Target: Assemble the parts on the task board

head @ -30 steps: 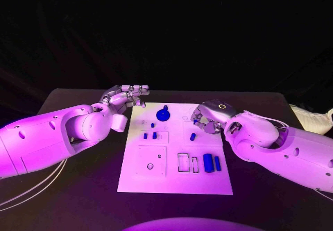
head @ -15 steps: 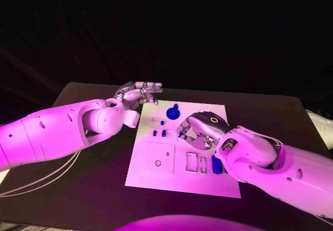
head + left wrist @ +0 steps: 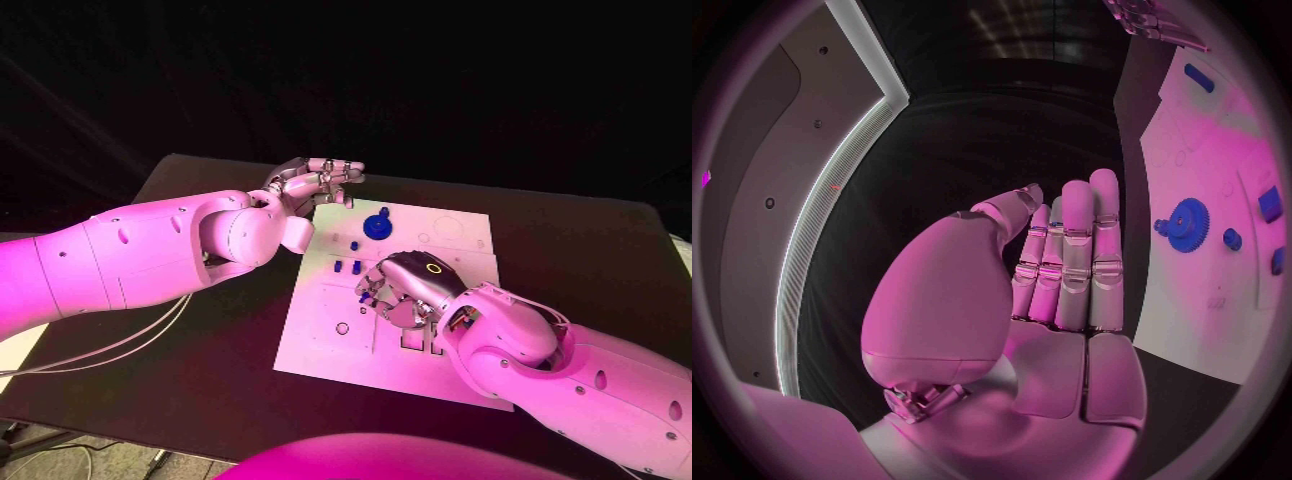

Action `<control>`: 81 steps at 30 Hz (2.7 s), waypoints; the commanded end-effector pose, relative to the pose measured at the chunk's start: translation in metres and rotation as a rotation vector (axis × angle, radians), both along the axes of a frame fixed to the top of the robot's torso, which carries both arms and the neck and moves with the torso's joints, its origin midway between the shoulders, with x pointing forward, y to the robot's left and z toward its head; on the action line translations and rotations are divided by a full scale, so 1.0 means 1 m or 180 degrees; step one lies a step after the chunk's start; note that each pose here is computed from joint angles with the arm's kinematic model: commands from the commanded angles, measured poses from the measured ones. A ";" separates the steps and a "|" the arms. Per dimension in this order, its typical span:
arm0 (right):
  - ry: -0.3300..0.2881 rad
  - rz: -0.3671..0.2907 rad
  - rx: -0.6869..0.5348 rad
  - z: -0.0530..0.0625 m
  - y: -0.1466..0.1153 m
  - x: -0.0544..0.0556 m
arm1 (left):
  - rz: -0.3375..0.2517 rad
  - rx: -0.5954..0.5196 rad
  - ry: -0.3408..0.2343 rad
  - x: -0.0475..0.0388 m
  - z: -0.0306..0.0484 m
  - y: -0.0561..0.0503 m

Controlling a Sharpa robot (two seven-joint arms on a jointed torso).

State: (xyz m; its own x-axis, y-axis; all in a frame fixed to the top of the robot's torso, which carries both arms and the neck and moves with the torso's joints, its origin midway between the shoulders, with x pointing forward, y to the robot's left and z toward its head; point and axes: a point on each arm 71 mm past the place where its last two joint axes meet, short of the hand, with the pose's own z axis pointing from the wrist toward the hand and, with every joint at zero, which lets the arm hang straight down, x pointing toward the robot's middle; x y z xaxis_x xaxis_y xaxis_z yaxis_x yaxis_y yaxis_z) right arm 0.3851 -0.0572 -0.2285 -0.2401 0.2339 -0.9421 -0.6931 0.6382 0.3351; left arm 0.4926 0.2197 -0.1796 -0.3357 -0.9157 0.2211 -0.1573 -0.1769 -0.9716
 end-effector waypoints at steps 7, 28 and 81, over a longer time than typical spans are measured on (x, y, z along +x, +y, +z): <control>0.0087 0.0075 -0.0143 -0.010 0.003 0.002 | -0.0079 -0.0031 -0.0033 -0.0012 0.0016 -0.003; 0.0117 0.0109 -0.0389 -0.016 0.005 0.002 | -0.0092 -0.0030 -0.0036 -0.0012 0.0016 -0.004; -0.0086 -0.0290 0.0317 0.004 -0.018 0.003 | -0.0156 0.0026 -0.0049 -0.0014 0.0011 -0.004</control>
State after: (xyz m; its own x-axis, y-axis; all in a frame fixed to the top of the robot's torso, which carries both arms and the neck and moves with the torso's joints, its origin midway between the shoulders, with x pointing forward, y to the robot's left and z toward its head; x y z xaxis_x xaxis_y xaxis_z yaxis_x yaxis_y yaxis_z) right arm 0.3889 -0.0721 -0.2323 -0.2034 0.2510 -0.9464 -0.6506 0.6876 0.3222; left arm 0.4917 0.2172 -0.1793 -0.3627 -0.9093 0.2041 -0.1525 -0.1581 -0.9756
